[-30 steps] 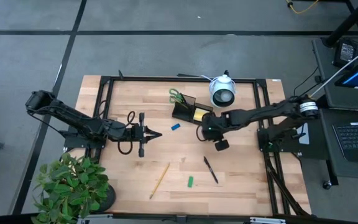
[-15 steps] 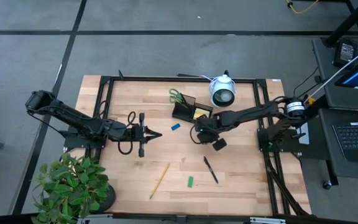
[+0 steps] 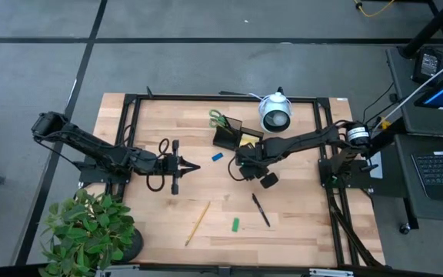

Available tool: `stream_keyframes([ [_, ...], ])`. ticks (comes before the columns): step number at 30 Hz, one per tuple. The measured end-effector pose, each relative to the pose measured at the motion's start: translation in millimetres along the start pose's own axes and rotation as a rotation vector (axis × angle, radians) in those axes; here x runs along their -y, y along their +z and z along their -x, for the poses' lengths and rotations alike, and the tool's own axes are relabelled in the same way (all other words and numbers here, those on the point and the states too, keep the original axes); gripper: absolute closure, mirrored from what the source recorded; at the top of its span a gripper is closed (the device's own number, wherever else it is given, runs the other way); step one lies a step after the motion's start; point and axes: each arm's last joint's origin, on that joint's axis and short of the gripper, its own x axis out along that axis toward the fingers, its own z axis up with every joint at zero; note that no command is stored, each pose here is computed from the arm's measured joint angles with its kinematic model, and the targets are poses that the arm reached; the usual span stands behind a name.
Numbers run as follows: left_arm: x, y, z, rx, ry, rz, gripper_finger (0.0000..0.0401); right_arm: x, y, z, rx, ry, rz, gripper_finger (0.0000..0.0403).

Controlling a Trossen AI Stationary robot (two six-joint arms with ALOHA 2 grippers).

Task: Pick and place office supplies into organizer
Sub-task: Put the yellow binder clip into the black desk organizer

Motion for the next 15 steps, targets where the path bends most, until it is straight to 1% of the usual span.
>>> stream_keyframes([
  [6,0.1,-0.8,0.0,-0.008,-0.001,-0.003,0.0396,-7.0,-2.4,-3.9,-0.022,0.024,0.012,0.0236],
  [8,0.1,-1.4,0.0,-0.014,-0.001,-0.005,0.0397,-7.9,-4.1,-4.9,-0.033,0.031,0.036,0.0225],
  [10,0.1,-1.4,0.0,-0.014,-0.001,-0.005,0.0399,-7.7,-4.3,-4.9,-0.033,0.031,0.064,0.022],
  [15,0.1,-1.4,0.0,-0.014,-0.001,0.009,0.0398,-4.9,-5.1,-5.7,-0.028,0.027,0.058,0.0223],
])
